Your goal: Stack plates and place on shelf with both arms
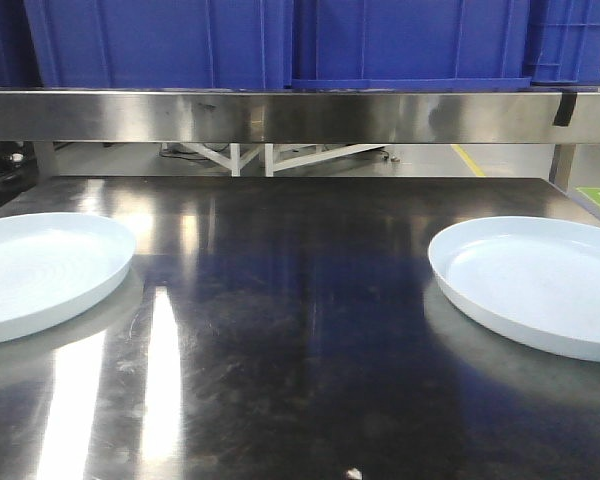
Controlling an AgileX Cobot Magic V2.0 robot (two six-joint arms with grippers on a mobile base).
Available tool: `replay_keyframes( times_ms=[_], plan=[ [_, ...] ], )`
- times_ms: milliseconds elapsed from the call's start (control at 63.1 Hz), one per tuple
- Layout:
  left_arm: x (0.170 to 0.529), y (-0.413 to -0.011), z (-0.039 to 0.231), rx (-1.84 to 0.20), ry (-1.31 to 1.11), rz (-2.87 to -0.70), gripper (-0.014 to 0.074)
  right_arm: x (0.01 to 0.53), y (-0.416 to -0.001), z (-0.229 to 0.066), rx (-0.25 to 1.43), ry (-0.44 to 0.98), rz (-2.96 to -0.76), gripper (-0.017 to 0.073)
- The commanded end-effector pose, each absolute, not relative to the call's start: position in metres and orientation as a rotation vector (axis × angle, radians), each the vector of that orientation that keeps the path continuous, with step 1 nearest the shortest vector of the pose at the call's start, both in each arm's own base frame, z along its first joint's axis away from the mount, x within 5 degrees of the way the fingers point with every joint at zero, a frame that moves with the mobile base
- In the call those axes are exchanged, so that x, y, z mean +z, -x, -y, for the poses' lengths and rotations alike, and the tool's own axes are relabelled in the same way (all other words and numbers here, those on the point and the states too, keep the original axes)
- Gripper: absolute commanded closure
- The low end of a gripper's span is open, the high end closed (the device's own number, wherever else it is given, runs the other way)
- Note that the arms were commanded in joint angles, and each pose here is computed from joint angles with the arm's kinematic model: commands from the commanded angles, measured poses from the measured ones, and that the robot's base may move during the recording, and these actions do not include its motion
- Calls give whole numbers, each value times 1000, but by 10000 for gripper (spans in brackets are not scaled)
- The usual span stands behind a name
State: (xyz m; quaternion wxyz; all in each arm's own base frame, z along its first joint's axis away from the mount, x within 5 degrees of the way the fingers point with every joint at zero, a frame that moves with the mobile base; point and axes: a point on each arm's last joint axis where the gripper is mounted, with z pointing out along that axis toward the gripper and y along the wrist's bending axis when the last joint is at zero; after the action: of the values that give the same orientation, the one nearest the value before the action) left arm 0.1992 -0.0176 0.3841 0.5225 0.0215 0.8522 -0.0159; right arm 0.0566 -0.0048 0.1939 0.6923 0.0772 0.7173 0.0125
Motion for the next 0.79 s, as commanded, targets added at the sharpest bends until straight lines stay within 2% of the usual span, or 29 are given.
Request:
replay_keyframes(
  times_ms=[0,476,555,777],
  plan=[
    [406,-199,18,-54,-48,-1903,503,208,-54,5,8,-158,-1486,503],
    [406,-199,18,-54,-48,-1902,503,208,-54,5,7,-158,-1486,503],
    [407,-199,17,-44,-54,-1900,503,208,-54,6,-74,-91,-1488,503],
    [407,-199,16,-7,-72,-1899,503,222,-52,5,-83,-74,-1345,503]
  ],
)
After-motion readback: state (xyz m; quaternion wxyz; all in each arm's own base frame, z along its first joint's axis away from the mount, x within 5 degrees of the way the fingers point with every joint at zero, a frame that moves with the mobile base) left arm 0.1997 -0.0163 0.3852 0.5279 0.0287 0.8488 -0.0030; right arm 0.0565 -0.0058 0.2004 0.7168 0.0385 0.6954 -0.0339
